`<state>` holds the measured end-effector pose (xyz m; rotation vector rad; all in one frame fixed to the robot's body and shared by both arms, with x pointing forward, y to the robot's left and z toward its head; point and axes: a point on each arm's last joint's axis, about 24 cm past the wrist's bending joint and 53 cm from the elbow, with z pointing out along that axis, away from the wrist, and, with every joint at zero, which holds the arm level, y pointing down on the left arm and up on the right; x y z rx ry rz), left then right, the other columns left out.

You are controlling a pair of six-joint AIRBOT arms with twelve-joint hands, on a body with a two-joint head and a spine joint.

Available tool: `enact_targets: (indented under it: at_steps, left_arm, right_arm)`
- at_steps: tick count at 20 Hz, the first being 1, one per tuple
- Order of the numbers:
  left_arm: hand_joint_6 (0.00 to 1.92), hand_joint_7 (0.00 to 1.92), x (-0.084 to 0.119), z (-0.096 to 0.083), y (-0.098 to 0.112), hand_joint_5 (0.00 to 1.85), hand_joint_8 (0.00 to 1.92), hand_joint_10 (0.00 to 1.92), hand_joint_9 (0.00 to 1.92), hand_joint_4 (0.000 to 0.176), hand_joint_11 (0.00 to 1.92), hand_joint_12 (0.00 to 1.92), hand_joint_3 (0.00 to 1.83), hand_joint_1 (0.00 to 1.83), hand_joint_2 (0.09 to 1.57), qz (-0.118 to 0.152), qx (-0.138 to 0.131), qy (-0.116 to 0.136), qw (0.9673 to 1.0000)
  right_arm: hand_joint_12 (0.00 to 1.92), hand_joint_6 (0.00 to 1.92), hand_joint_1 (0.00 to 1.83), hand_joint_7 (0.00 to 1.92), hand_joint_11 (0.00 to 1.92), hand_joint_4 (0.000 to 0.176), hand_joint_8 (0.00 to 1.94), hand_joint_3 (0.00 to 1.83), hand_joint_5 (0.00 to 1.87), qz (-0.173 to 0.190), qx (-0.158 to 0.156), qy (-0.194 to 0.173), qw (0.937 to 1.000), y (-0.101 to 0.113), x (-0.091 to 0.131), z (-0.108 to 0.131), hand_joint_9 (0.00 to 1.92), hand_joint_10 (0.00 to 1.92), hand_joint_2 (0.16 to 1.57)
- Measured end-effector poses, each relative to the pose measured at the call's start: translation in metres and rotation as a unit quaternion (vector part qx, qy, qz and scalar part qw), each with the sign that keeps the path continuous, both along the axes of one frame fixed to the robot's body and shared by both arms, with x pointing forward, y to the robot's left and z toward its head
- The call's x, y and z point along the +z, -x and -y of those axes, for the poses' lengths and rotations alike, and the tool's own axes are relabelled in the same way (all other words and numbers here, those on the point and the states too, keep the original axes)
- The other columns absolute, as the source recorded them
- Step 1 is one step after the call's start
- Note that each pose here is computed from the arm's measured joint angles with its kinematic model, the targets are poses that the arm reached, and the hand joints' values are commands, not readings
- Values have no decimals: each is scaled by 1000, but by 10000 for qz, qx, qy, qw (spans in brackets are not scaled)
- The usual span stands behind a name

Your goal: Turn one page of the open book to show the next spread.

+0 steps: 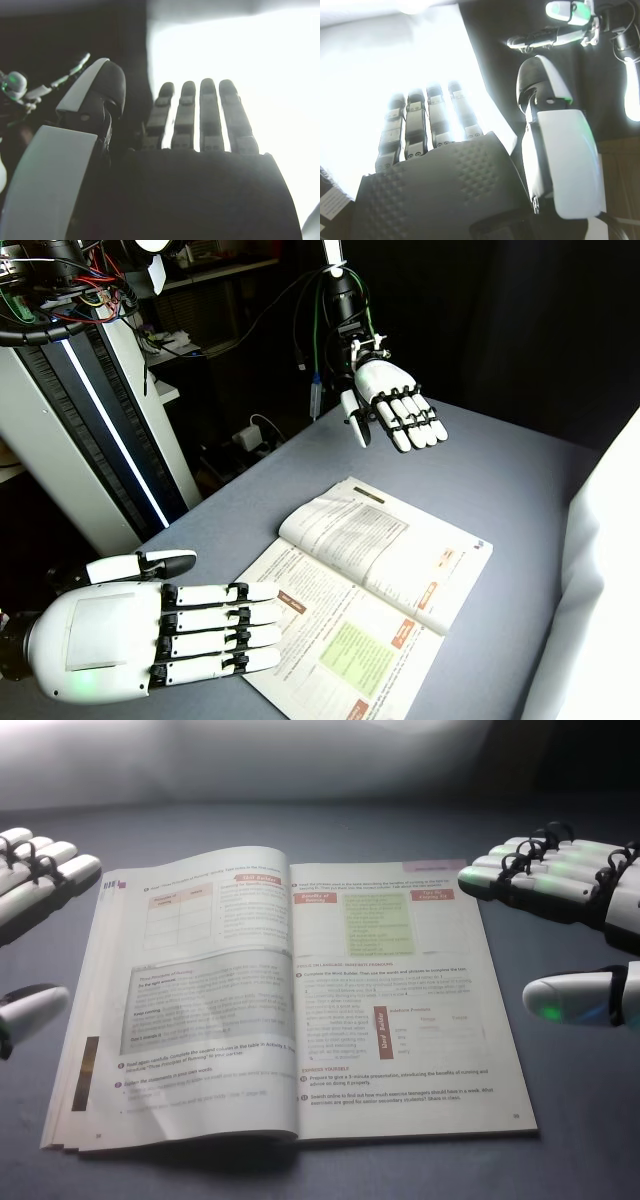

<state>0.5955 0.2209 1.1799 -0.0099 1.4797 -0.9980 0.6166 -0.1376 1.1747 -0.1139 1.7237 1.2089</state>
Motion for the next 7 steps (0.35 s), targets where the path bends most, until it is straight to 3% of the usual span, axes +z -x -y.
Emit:
enact_targets:
  at_steps: [7]
  left_arm:
    - [0, 0, 4, 23, -9, 0, 0, 0, 0, 0, 0, 0, 0, 159, 1470, 86, -289, 249, 9992]
  right_arm:
    - [0, 0, 0, 0, 0, 0, 0, 29, 0, -59, -142, -16, 9999, 1, -2, 10, 0, 0, 1293]
